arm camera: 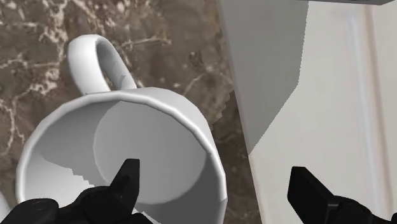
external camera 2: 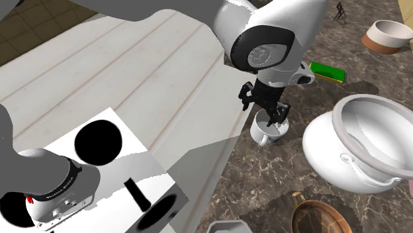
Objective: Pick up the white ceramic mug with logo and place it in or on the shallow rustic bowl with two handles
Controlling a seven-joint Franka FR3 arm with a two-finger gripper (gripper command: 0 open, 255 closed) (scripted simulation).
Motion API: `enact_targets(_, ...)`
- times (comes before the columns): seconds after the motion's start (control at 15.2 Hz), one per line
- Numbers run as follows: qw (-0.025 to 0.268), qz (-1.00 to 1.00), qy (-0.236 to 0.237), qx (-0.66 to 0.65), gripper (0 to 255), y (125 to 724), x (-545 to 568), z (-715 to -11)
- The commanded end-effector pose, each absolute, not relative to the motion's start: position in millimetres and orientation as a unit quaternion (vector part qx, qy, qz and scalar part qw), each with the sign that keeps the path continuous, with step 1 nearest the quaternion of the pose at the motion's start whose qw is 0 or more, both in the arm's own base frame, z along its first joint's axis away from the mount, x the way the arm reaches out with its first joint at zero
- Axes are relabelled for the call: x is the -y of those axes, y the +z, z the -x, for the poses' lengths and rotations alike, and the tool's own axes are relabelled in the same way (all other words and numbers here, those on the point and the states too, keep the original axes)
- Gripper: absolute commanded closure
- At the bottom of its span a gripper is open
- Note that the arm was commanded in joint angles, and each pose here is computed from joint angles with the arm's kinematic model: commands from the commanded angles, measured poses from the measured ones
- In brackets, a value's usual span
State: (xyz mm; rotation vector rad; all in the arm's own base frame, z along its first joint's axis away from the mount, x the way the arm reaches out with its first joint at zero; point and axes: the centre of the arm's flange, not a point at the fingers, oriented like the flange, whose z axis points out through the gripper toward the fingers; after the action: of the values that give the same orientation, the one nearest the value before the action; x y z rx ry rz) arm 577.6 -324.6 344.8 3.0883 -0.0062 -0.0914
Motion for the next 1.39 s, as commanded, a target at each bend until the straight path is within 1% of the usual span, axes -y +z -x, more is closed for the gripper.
enact_targets(0.0, 0.026, -0.999, -0.029, 0.002, 0, 336, 325, -578)
enact_targets(0.53, 0.026, -0.999, -0.029, 0.002, 0, 336, 325, -578)
enact_targets(0.59, 0.026, -0.999, -0.029, 0.002, 255, 336, 325, -578)
enact_targets(1.19, 0.026, -0.999, -0.029, 0.002, 255, 336, 325, -578)
enact_targets(1.32, 0.026, -0.999, -0.029, 0.002, 255, 347, 325, -578)
